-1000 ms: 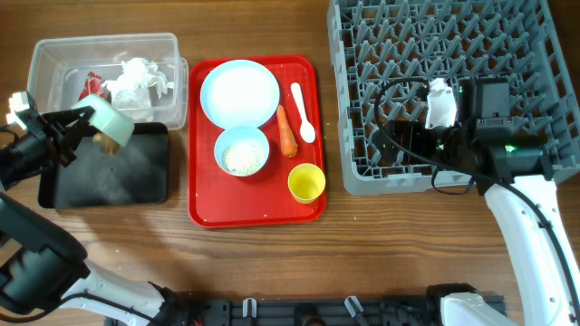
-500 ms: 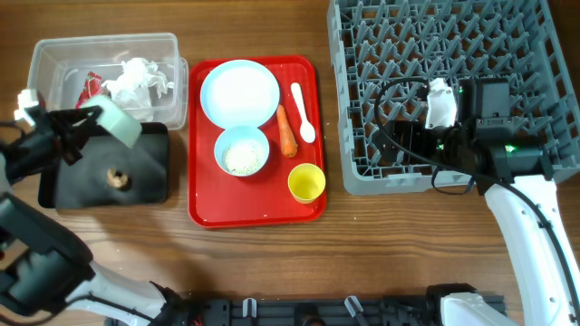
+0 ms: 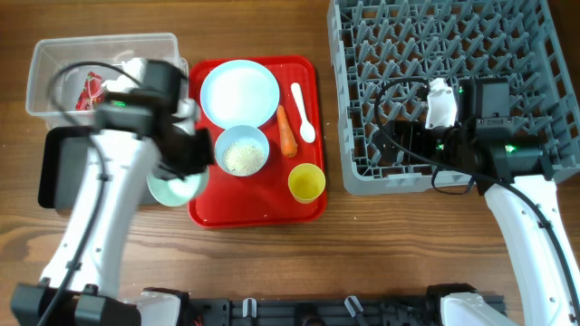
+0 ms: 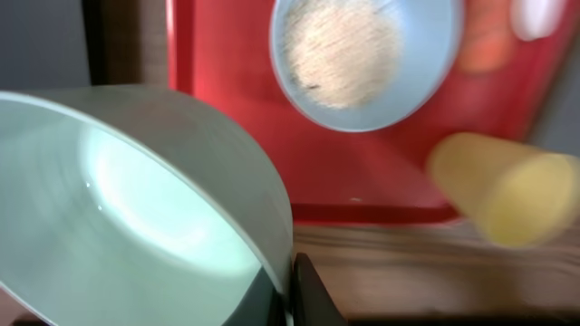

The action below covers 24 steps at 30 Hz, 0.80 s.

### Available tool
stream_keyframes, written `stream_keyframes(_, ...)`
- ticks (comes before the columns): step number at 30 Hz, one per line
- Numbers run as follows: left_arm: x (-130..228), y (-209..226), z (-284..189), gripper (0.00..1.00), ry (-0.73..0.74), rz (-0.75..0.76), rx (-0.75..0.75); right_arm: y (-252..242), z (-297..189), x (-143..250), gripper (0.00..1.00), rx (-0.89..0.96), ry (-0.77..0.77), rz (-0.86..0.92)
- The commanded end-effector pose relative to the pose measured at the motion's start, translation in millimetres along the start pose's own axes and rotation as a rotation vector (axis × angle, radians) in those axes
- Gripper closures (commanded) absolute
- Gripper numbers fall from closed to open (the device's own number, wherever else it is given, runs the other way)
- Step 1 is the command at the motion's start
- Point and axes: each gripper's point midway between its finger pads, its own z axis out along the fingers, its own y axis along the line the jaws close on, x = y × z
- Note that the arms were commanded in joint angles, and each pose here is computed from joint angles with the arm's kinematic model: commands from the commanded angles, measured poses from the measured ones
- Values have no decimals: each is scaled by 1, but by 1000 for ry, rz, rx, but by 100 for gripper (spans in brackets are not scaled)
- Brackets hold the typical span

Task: Sort waste into correct bins and load items into the dishwasher rack
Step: 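Set the empty green bowl back on the red tray with the left gripper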

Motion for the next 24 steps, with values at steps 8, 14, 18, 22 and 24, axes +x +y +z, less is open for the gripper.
stream_keyframes(8,23,-26,84,96,-100,48,-152,-4,3,0,0,13,4,17)
stream_keyframes(14,28,-26,92,77,-94,62,-154,-4,3,0,0,13,5,18)
stream_keyframes(18,28,-26,92,44,-94,62,-154,-4,3,0,0,13,5,18)
stream_keyframes(22,18,-34,89,34,-131,81,-127,-4,3,0,0,13,4,17)
stream_keyframes(24,5,-46,80,30,-175,149,-94,-4,3,0,0,13,2,15)
